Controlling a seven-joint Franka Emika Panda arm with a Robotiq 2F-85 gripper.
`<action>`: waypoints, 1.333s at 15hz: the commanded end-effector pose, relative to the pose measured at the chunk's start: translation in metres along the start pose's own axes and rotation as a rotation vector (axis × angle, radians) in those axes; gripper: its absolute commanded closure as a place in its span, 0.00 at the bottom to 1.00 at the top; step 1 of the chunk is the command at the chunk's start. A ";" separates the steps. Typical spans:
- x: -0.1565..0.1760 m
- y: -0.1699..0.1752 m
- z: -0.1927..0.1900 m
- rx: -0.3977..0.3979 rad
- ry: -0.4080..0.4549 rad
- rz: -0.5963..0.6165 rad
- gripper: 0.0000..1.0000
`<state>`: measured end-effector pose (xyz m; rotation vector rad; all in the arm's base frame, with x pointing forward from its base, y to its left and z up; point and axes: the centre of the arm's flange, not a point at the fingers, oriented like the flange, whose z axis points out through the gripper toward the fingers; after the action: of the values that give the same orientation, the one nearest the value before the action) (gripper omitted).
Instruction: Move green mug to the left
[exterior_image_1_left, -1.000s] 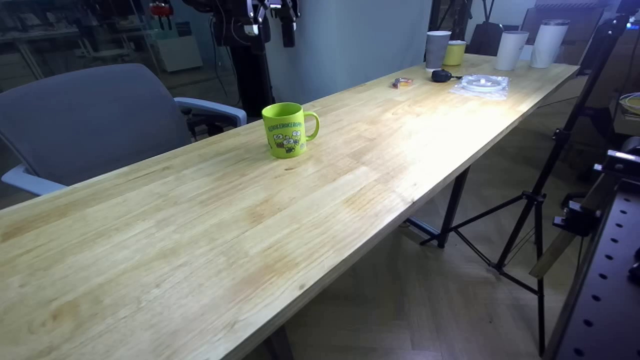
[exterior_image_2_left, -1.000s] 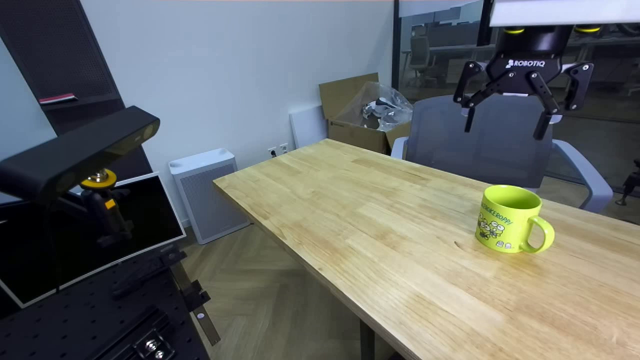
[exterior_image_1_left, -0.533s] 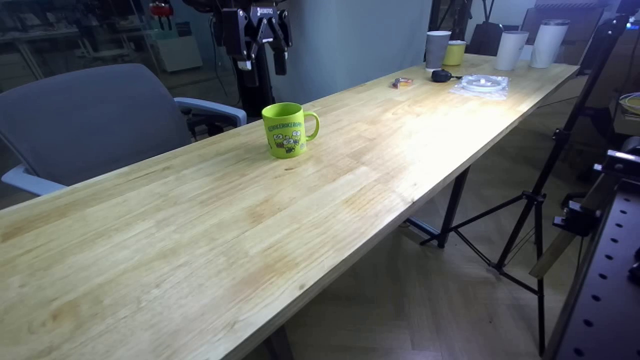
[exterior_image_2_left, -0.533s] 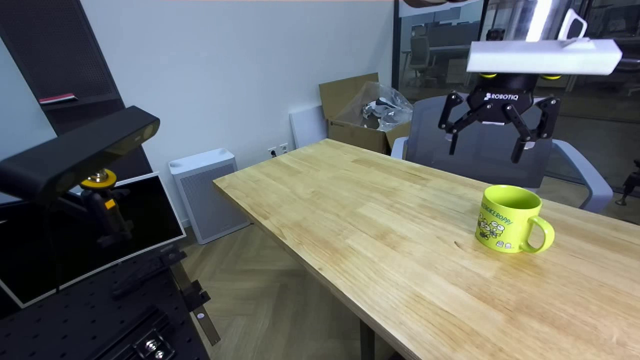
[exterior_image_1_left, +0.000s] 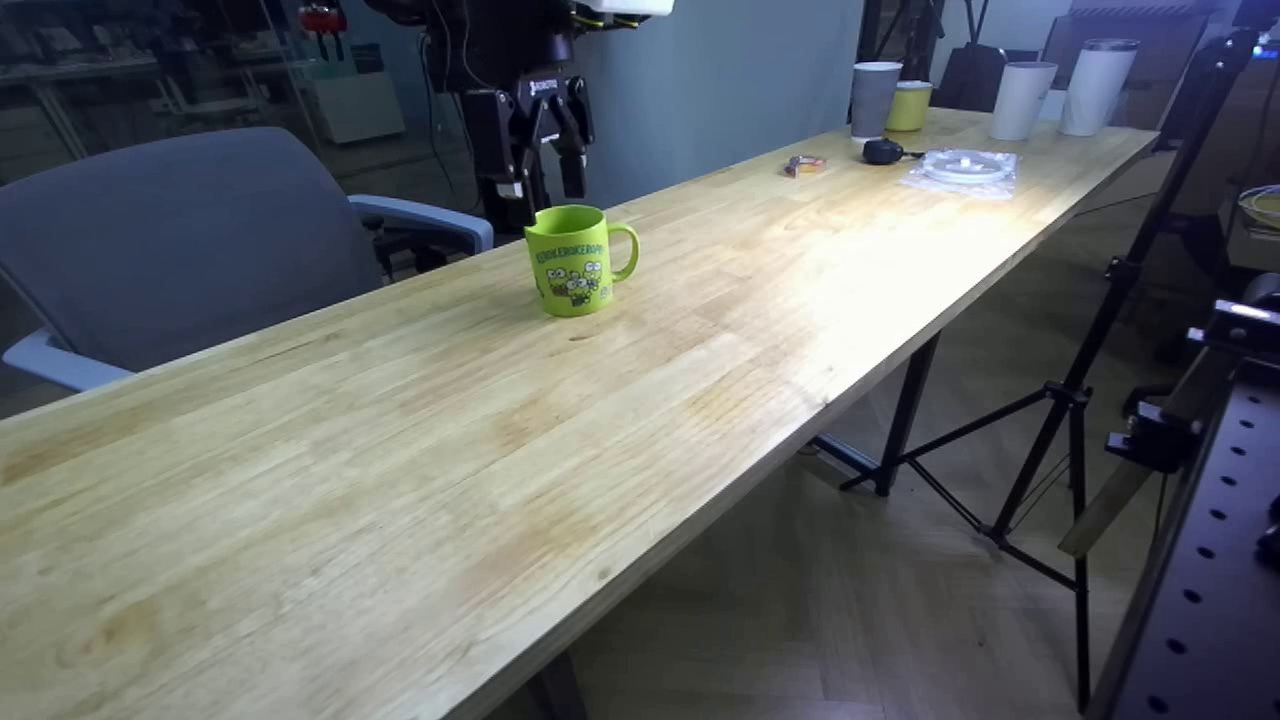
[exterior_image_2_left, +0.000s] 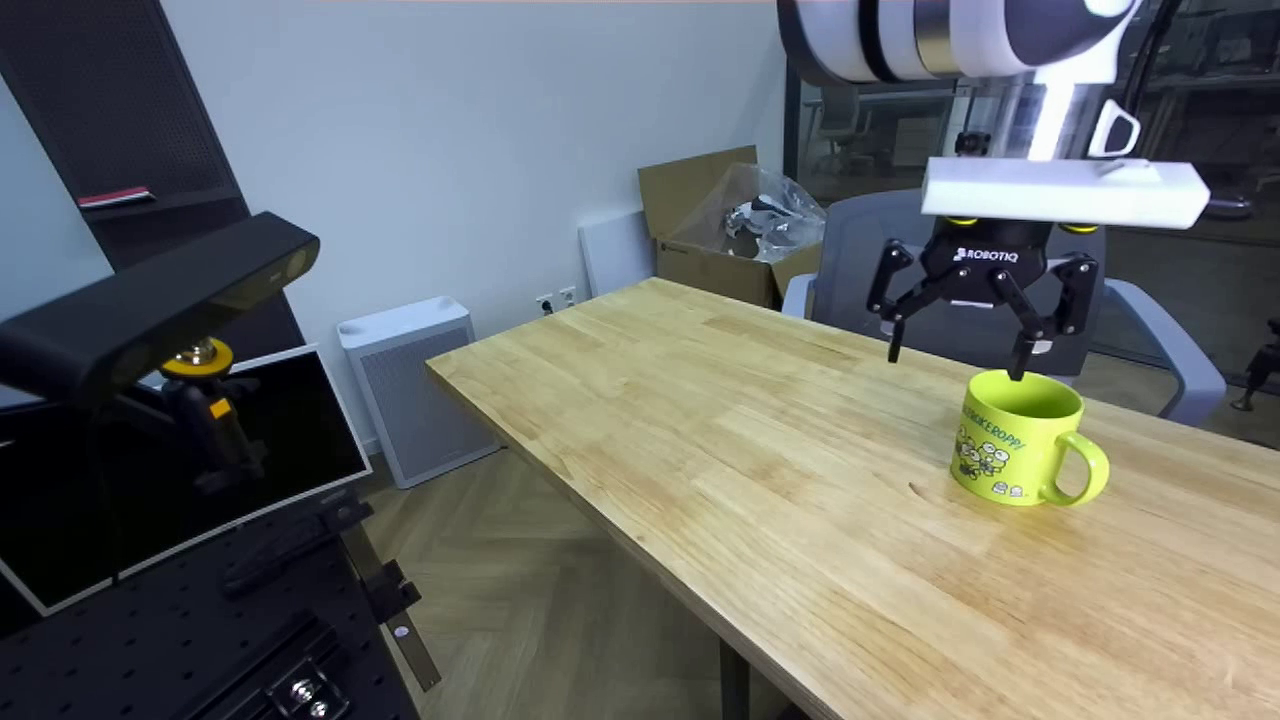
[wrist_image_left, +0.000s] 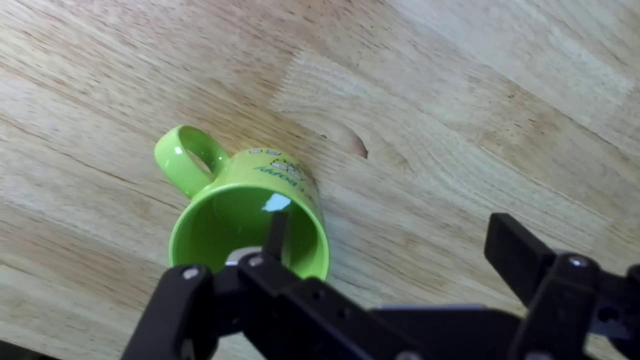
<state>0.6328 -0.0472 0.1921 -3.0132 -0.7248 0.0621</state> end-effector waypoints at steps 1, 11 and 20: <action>-0.002 0.012 0.009 -0.048 -0.019 -0.001 0.00; -0.004 0.022 0.029 -0.063 -0.068 -0.046 0.00; 0.013 0.026 0.021 -0.082 -0.050 -0.050 0.00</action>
<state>0.6405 -0.0660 0.1717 -3.0577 -0.8411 0.1221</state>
